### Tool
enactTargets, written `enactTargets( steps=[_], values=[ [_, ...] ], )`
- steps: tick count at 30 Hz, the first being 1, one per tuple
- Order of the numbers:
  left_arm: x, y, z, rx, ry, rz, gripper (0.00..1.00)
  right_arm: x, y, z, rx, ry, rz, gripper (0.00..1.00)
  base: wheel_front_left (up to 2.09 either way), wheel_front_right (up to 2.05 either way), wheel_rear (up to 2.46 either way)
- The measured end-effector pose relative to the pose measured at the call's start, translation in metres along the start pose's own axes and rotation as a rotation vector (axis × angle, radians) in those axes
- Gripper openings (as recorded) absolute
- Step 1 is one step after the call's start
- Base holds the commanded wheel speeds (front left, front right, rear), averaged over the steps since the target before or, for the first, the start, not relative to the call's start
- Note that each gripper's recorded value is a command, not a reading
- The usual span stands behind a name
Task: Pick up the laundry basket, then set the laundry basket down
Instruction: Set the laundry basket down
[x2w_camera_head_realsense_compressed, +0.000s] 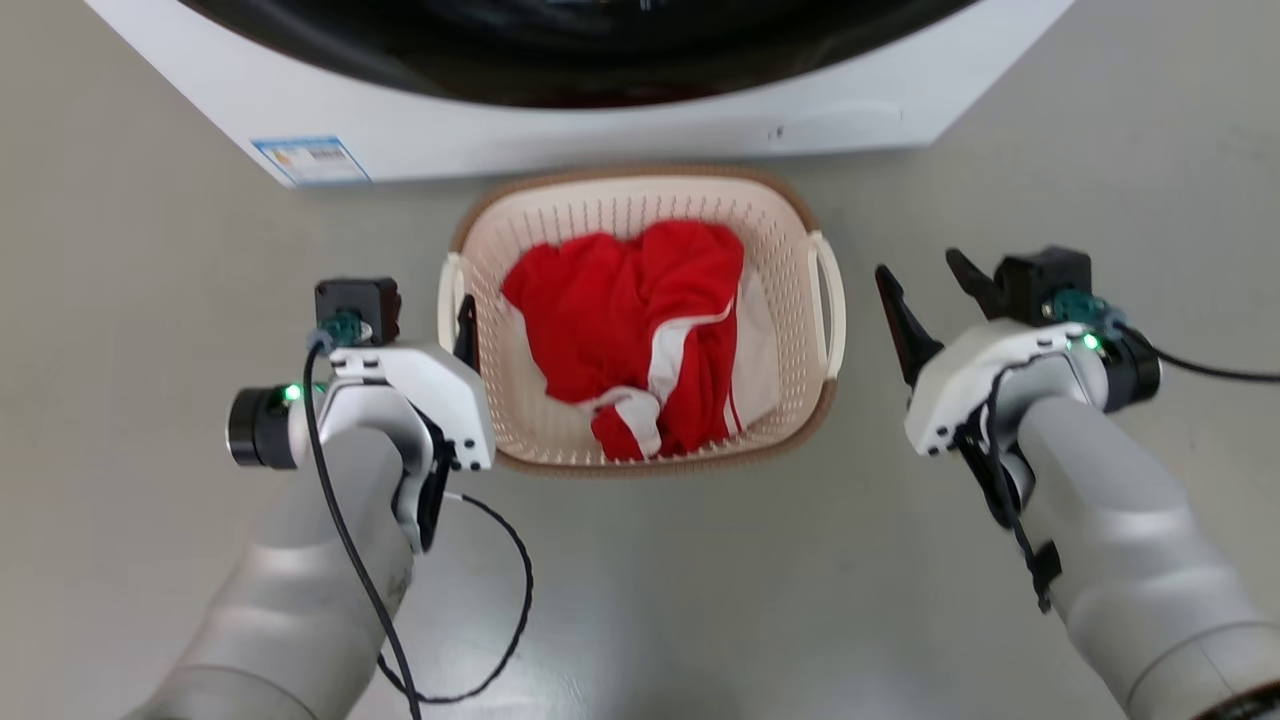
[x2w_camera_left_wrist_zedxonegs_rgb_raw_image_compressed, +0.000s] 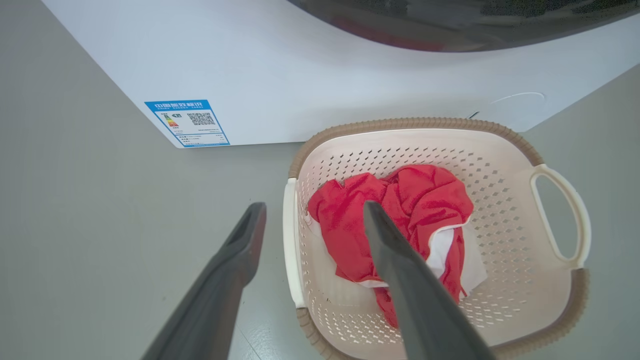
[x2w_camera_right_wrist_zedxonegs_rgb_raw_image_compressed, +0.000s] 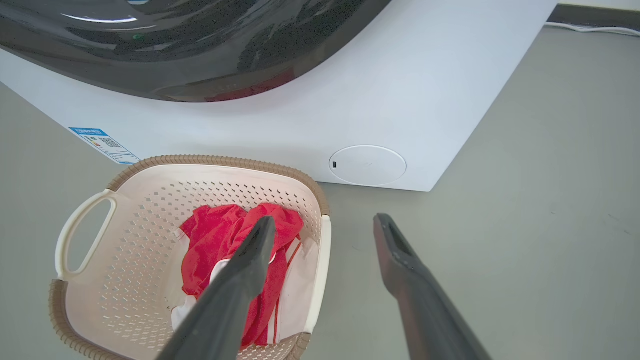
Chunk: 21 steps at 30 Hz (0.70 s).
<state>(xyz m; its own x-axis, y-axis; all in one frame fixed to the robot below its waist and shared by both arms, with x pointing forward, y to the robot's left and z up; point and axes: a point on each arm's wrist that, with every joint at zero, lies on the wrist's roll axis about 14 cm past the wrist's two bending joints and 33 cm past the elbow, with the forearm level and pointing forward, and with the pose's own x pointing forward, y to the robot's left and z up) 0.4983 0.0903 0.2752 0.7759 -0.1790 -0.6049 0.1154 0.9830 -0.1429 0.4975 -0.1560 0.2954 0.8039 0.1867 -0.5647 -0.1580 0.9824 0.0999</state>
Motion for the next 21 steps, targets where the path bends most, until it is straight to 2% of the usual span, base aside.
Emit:
enactTargets(
  steps=[9, 21],
  values=[
    [-0.040, 0.000, 0.031, -0.032, -0.123, 0.006, 1.00, -0.038, -0.012, 0.043, -0.045, -0.158, -0.049, 1.00, 0.00, 0.00, 0.00],
    [-0.096, 0.010, 0.062, -0.052, -0.289, 0.032, 1.00, -0.097, -0.021, 0.069, -0.096, -0.302, -0.121, 1.00, 0.00, 0.00, 0.00]
  ],
)
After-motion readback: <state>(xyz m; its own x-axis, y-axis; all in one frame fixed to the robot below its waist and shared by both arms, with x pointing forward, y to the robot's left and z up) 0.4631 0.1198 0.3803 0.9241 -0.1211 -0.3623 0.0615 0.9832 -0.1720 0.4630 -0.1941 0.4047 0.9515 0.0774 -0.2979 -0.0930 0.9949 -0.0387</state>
